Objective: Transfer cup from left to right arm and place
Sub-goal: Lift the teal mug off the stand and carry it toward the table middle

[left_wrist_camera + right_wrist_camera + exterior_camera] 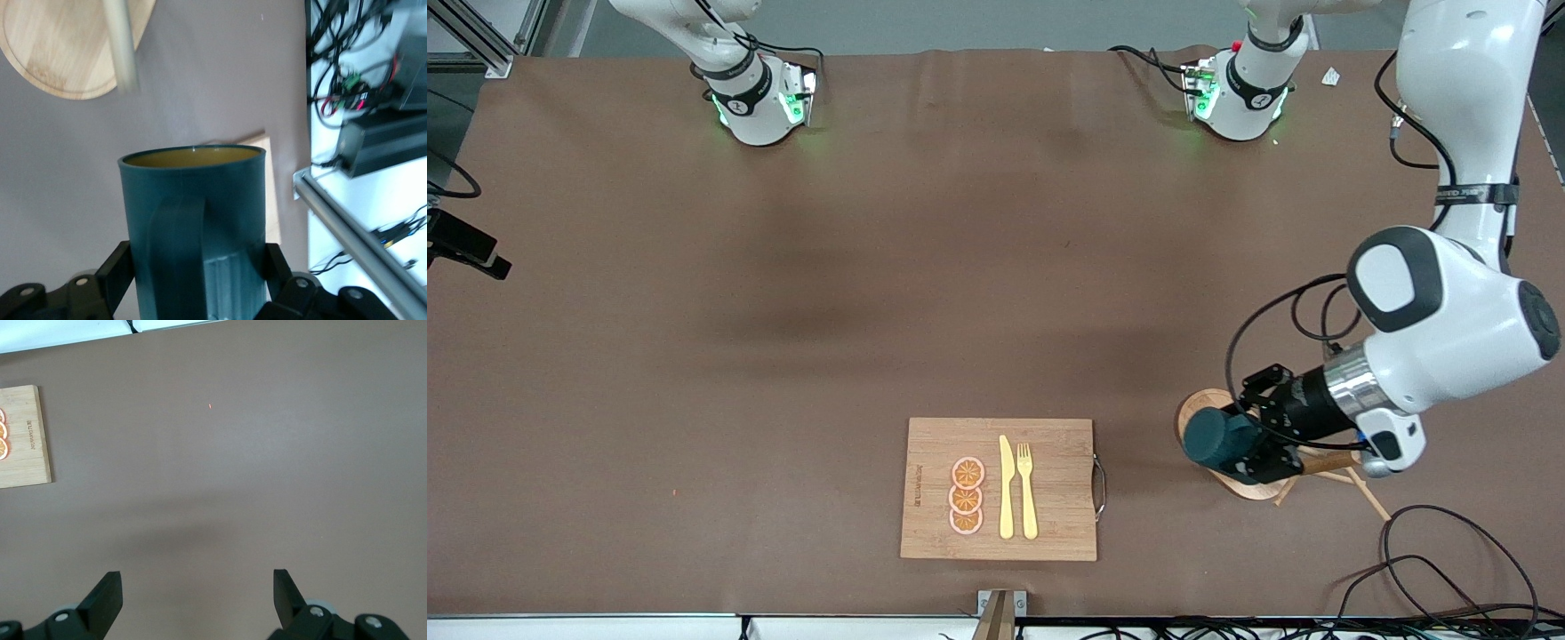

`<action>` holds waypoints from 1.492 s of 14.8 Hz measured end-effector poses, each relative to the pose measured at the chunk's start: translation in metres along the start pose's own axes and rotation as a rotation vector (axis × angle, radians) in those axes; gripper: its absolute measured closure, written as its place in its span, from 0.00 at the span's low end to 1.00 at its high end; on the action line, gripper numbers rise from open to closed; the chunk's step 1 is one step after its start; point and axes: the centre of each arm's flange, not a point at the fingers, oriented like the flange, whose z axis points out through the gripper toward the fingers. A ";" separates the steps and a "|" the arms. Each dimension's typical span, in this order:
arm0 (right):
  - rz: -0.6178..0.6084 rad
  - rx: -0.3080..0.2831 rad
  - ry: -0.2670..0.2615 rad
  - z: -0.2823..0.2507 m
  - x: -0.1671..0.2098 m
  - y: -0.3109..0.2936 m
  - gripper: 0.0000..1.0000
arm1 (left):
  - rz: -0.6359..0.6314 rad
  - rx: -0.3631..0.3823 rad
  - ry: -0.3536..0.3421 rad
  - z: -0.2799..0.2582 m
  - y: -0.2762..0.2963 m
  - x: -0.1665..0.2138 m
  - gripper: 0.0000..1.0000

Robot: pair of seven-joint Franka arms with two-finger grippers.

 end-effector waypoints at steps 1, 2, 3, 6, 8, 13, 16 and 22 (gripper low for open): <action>0.000 0.000 0.000 0.000 0.000 0.000 0.00 | 0.034 0.021 0.021 0.008 0.001 -0.022 0.16; 0.000 0.000 0.000 0.000 0.000 0.000 0.00 | 0.069 0.044 0.043 0.019 0.000 -0.047 0.16; 0.000 0.000 0.000 0.000 0.000 0.000 0.00 | 0.110 0.072 0.067 0.034 -0.002 -0.075 0.16; 0.000 0.000 0.000 0.000 0.000 0.000 0.00 | 0.268 0.118 0.161 0.084 -0.017 -0.170 0.16; 0.001 0.000 0.000 0.000 0.000 0.000 0.00 | 0.401 0.128 0.230 0.114 -0.032 -0.221 0.16; 0.001 0.000 0.000 0.000 0.000 0.000 0.00 | 0.718 0.160 0.437 0.201 -0.087 -0.306 0.16; 0.001 0.000 -0.001 0.000 0.000 0.000 0.00 | 0.873 0.154 0.560 0.238 -0.118 -0.338 0.16; 0.001 0.000 -0.001 0.000 0.000 0.000 0.00 | 1.037 0.023 0.889 0.303 -0.182 -0.364 0.16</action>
